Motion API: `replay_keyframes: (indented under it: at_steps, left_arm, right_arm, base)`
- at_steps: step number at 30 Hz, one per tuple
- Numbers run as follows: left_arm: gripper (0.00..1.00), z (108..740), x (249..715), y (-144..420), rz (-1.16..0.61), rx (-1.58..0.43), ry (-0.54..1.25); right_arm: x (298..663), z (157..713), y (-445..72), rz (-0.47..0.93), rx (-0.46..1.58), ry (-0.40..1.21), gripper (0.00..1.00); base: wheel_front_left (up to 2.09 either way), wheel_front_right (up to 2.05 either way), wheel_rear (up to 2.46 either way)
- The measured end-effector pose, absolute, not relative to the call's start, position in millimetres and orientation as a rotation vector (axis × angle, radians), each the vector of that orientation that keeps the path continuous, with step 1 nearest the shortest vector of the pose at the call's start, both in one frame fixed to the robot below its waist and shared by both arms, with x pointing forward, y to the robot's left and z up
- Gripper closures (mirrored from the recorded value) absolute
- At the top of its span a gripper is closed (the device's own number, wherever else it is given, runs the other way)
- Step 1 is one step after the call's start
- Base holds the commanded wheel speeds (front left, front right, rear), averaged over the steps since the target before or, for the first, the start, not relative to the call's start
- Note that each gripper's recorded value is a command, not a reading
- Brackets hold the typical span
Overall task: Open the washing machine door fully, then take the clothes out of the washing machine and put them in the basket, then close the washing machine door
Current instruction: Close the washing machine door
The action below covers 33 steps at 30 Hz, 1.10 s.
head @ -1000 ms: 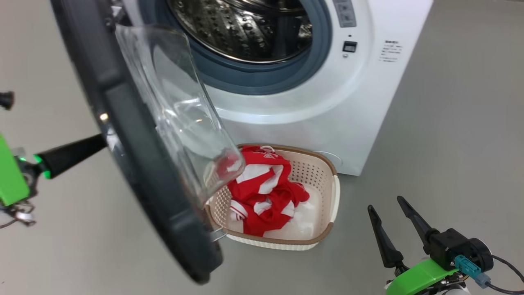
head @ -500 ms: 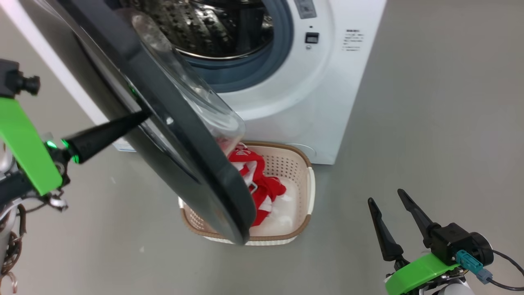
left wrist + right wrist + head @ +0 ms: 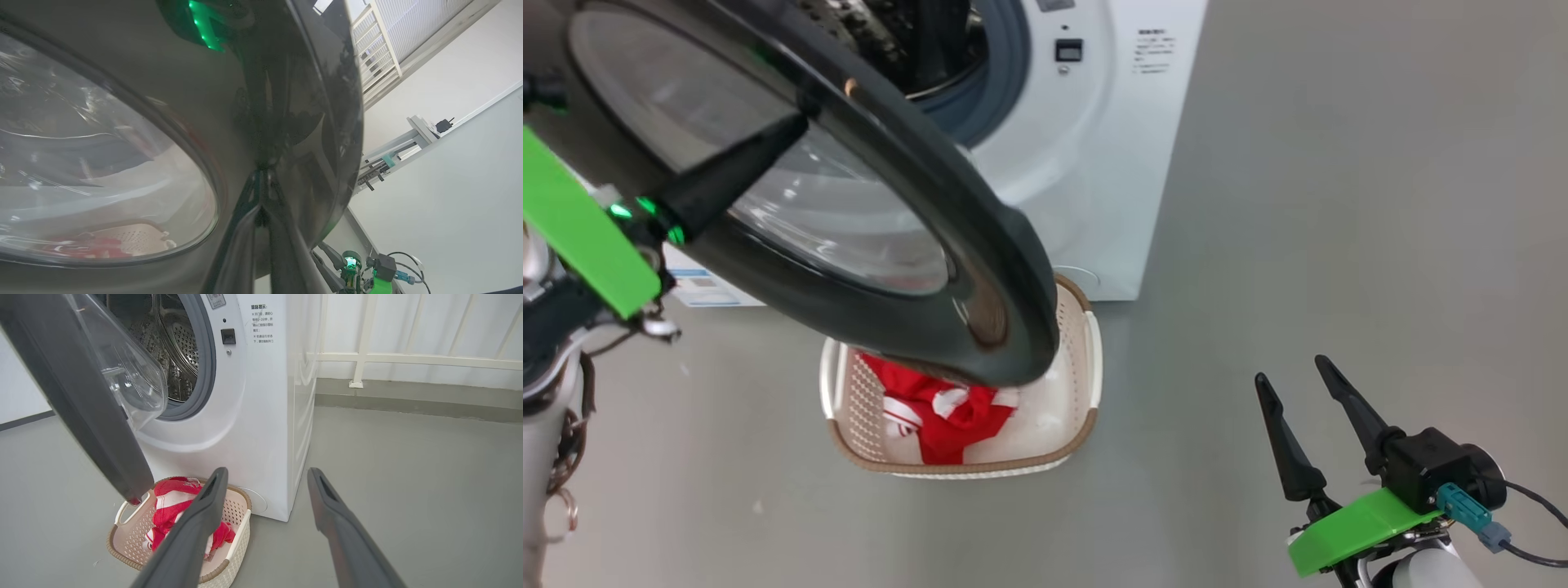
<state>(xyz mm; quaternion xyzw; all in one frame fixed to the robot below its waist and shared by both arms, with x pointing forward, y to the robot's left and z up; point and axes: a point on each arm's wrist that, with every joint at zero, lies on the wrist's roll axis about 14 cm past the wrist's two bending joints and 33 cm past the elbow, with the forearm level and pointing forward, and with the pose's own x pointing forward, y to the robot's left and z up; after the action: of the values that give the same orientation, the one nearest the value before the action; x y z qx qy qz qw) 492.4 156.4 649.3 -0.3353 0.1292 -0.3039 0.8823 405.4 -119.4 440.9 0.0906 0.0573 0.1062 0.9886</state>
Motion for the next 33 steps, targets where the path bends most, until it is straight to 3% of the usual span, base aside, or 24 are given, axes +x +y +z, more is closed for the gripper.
replay_keyframes:
  at_steps: [15,33]
  left_arm:
    - [1.00,642.8,532.9,135.3,-0.631,-0.731,0.240]
    - [1.00,657.8,514.7,155.7,-0.586,-0.742,0.169]
  right_arm:
    - [405.6,434.3,-140.9,0.144,0.203,0.129,0.00]
    - [407.4,448.9,-131.7,0.173,0.207,0.090,0.00]
  base:
    - [0.00,0.00,0.00]
    - [0.00,0.00,0.00]
